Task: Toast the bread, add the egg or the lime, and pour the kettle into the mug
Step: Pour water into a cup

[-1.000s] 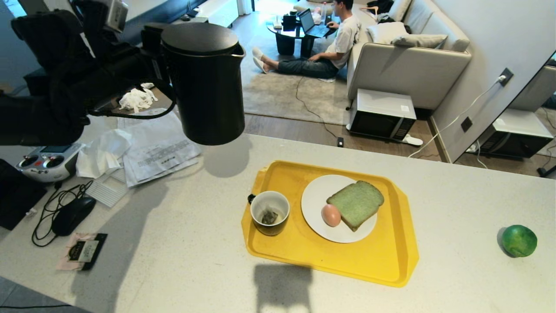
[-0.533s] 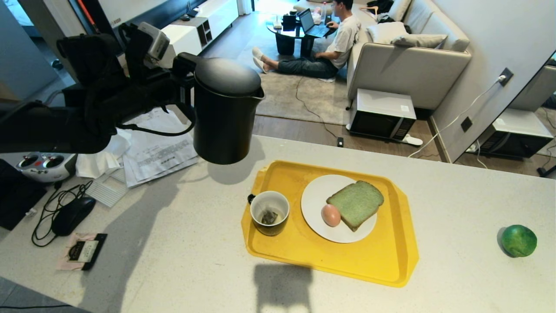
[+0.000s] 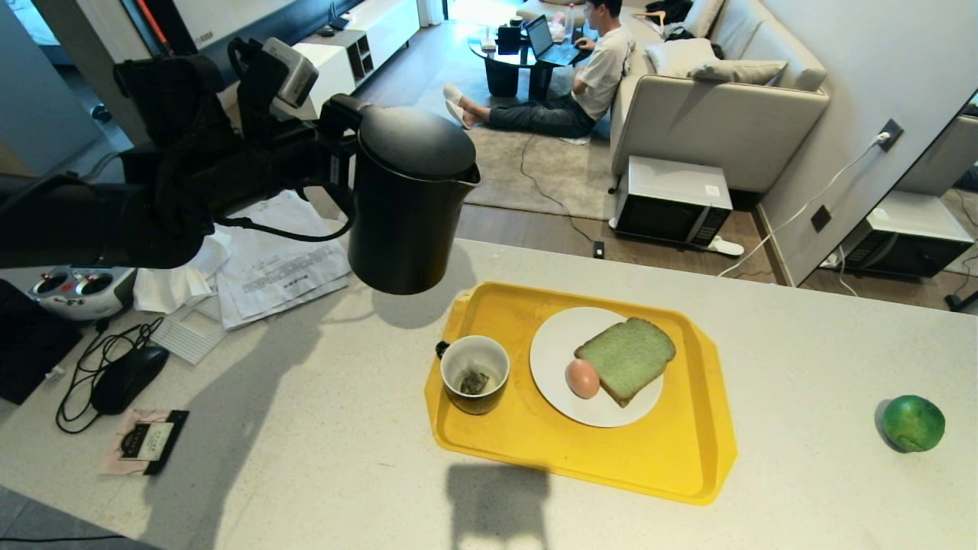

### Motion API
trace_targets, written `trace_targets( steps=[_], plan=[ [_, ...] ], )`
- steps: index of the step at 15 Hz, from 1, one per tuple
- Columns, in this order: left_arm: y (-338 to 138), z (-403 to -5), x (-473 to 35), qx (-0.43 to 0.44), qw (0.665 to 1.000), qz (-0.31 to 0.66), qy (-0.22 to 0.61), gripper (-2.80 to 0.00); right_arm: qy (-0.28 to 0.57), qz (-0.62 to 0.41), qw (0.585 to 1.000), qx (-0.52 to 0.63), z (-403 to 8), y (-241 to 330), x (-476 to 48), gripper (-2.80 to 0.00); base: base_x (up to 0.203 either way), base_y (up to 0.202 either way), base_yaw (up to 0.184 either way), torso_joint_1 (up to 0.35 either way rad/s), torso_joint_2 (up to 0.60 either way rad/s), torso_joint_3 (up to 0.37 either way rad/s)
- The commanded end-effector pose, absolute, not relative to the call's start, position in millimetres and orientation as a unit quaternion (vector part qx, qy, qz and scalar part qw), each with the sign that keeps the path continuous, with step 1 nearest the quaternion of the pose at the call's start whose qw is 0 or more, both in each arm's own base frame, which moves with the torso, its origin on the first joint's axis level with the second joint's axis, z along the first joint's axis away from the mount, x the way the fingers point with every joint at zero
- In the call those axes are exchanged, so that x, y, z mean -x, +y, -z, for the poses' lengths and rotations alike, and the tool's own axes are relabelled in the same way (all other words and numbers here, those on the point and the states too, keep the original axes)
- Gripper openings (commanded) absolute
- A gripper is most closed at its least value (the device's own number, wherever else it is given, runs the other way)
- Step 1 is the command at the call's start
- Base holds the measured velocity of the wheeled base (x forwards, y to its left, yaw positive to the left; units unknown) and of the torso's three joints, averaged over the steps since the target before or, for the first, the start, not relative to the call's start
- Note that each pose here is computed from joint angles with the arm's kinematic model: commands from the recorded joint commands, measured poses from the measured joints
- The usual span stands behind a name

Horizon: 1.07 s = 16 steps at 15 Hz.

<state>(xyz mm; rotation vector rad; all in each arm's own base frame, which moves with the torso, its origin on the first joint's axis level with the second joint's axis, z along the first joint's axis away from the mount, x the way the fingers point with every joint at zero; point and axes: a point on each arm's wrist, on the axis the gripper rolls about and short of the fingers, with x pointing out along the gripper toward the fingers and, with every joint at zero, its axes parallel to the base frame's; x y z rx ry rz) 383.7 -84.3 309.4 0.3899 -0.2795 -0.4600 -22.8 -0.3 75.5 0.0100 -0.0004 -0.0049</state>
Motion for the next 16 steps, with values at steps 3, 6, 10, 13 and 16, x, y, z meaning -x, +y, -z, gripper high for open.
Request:
trace_targets(
  steps=[3, 6, 10, 13, 16],
  plan=[
    [-84, -309, -374, -0.192, 0.945, 0.231, -0.131, -2.80, 0.001, 0.002, 1.000, -0.005, -75, 0, 23, -2.80, 0.000, 0.000, 0.000, 0.000, 0.00, 0.000],
    [-82, -306, -371, -0.209, 0.945, 0.235, -0.096, -2.80, 0.001, 0.002, 1.000, -0.005, -75, 0, 23, -2.80, 0.000, 0.000, 0.000, 0.000, 0.00, 0.000],
    [-75, -306, -365, -0.267, 0.932, 0.240, -0.048, -2.80, 0.001, 0.002, 1.000, -0.005, -75, 0, 23, -2.80, 0.000, 0.000, 0.000, 0.000, 0.00, 0.000],
    [-76, -301, -365, -0.298, 0.922, 0.246, -0.033, -2.80, 0.001, 0.002, 1.000, -0.005, -75, 0, 23, -2.80, 0.000, 0.000, 0.000, 0.000, 0.00, 0.000],
    [-76, -297, -359, -0.330, 0.908, 0.260, -0.002, -2.80, 0.001, 0.002, 1.000, -0.005, -75, 0, 23, -2.80, 0.000, 0.000, 0.000, 0.000, 0.00, 0.000]
  ],
)
